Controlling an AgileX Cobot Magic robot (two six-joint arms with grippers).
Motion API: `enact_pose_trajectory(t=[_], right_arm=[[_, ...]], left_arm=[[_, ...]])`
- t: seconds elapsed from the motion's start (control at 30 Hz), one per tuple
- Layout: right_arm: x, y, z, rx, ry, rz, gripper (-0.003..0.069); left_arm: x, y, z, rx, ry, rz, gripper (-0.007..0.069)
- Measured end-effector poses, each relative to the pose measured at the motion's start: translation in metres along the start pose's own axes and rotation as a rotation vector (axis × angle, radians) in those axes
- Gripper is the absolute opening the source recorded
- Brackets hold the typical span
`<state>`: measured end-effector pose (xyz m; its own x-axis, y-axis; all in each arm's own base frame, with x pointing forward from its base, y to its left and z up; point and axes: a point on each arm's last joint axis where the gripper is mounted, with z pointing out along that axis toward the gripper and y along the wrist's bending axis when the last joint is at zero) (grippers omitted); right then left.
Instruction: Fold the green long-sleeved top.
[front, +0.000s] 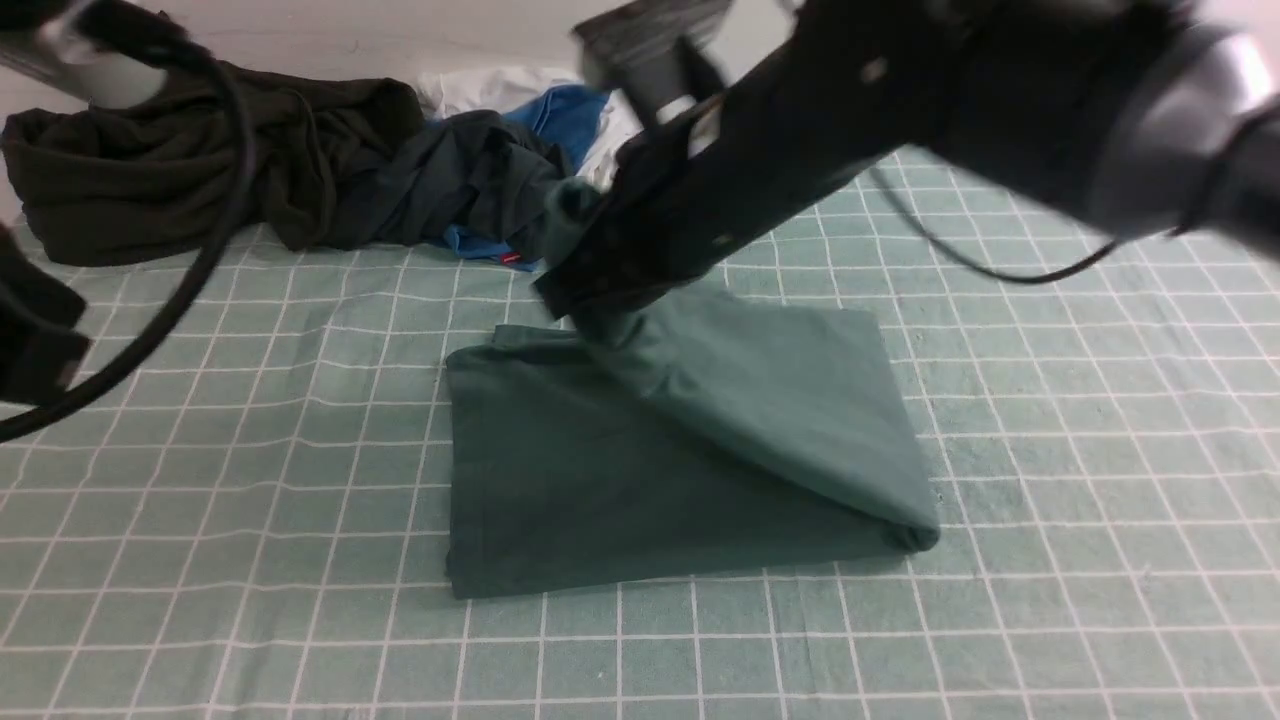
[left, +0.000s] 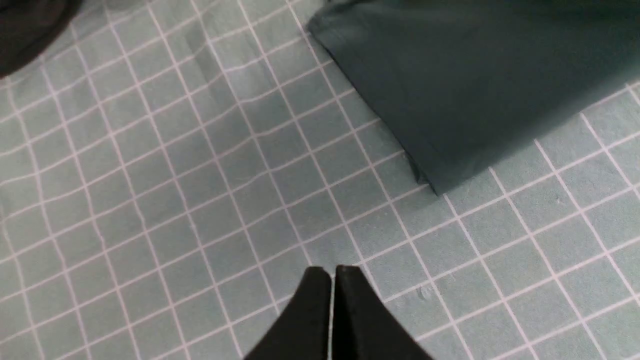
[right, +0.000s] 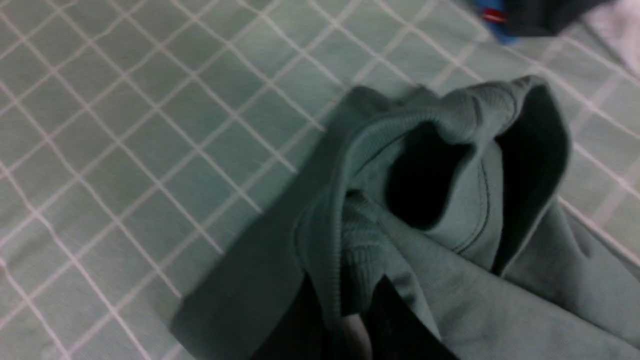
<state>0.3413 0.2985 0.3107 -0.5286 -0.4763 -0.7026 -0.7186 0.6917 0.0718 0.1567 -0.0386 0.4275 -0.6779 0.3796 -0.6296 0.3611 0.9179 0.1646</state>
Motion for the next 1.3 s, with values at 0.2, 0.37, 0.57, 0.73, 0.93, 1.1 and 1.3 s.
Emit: enact_pose_trajectory(t=[0.2, 0.37, 0.57, 0.73, 0.93, 1.1, 1.3], right_arm=[[0.008, 0.036, 0.07, -0.06, 0.006, -0.041, 0.0095], [0.001, 0.038, 0.073, -0.068, 0.044, -0.062, 0.0363], [0.005, 0.021, 0.064, 0.002, 0.154, -0.066, 0.0512], [0.027, 0.011, 0.09, 0.041, 0.284, -0.039, 0.0494], [0.013, 0.016, 0.049, 0.022, 0.291, -0.081, 0.04], [-0.016, 0.018, -0.046, 0.036, 0.175, -0.119, 0.0266], [0.01, 0.004, -0.142, 0.063, 0.035, -0.063, 0.0084]], left_arm=[[0.026, -0.002, -0.023, -0.025, -0.057, -0.025, -0.0003], [0.066, -0.008, -0.014, -0.038, -0.006, -0.057, -0.0003], [0.116, -0.014, -0.003, -0.076, -0.014, -0.148, -0.0003], [0.153, -0.022, 0.006, -0.081, -0.115, -0.216, -0.0003], [0.183, -0.026, 0.007, -0.101, -0.212, -0.217, -0.0003], [0.193, -0.027, 0.002, -0.11, -0.26, -0.22, -0.0003], [0.195, -0.027, 0.0, -0.112, -0.278, -0.222, -0.0003]])
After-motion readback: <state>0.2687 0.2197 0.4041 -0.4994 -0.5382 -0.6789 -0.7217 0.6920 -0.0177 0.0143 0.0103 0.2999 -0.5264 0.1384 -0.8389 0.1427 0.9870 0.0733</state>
